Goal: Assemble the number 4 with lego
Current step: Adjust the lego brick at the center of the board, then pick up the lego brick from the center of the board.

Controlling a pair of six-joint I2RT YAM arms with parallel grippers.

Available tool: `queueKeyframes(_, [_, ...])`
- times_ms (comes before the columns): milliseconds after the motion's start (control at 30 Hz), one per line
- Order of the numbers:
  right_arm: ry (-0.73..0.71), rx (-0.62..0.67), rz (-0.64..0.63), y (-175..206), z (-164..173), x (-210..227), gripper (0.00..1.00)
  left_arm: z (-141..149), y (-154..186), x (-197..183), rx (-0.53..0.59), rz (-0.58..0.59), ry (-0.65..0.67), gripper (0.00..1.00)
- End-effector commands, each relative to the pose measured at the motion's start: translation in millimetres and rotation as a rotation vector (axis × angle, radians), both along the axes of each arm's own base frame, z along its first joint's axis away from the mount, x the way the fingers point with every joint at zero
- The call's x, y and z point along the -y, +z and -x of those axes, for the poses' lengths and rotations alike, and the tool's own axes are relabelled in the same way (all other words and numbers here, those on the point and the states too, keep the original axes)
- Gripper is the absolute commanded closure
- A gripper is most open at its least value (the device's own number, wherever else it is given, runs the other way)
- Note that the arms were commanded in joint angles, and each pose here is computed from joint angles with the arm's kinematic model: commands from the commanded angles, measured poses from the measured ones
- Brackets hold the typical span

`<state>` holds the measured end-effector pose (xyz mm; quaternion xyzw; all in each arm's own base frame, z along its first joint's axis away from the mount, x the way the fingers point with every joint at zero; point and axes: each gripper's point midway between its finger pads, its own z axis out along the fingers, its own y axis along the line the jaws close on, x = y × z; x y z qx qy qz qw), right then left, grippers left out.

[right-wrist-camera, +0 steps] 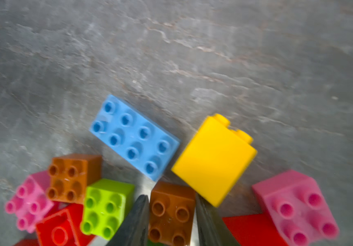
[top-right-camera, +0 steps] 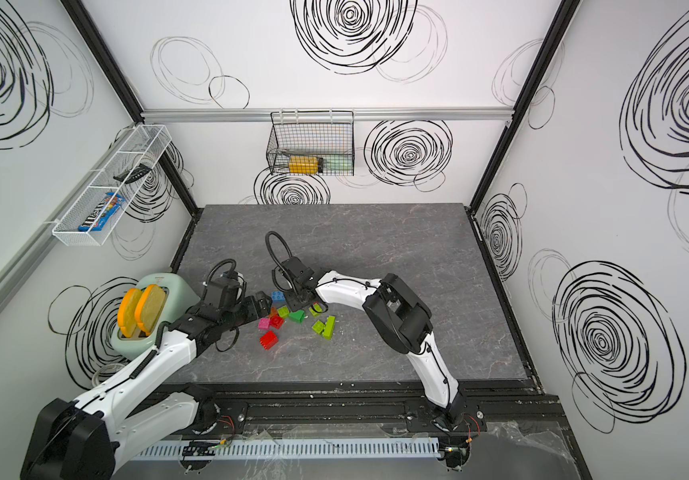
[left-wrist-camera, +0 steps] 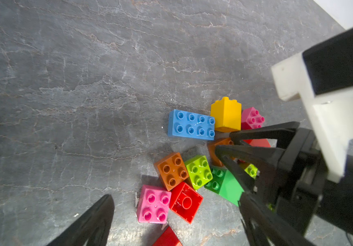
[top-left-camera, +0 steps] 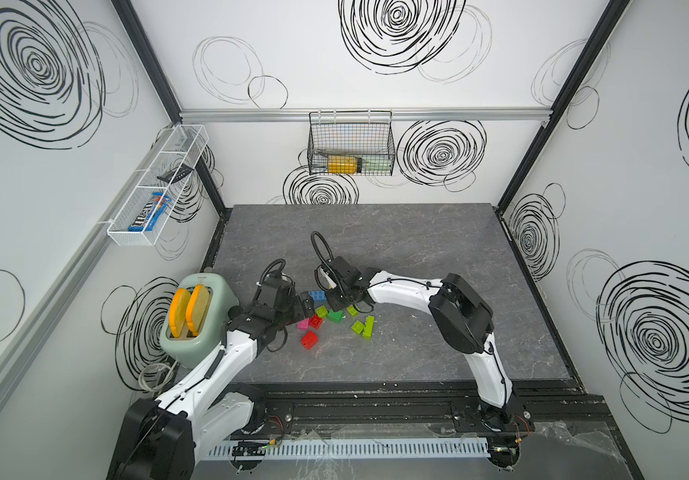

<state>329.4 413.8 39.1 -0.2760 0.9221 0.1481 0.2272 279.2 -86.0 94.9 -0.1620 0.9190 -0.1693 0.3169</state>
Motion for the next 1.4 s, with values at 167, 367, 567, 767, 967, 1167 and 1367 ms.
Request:
queueKeyframes(167, [0.022,-0.013,-0.062,21.0,1.5,-5.9,0.49,-3.2,-2.4,0.9,-0.002,0.015,0.006,0.04])
queueKeyframes(367, [-0.006,-0.008,-0.007,11.2,-0.4,-2.1,0.42,-3.0,-2.5,1.4,-0.002,0.017,0.004,0.04])
queueKeyframes(567, [-0.042,0.0,0.046,1.9,0.1,8.2,0.4,-2.3,-2.8,0.9,-0.001,0.02,0.006,0.04])
queueKeyframes(767, [-0.046,0.0,0.045,0.1,1.0,7.2,0.5,-2.2,-1.9,2.2,0.003,0.025,0.002,0.04])
queueKeyframes(967, [-0.035,-0.013,0.05,-4.2,3.1,4.7,0.5,-2.1,-2.1,2.8,0.003,0.026,0.0,0.04])
queueKeyframes(1167, [-0.029,-0.024,0.064,-10.8,6.1,5.5,0.48,-2.2,-1.7,2.4,0.005,0.026,0.001,0.04])
queueKeyframes(1367, [-0.033,-0.014,0.052,-7.2,5.5,3.9,0.57,-1.8,-2.6,2.7,0.003,0.026,0.0,0.04])
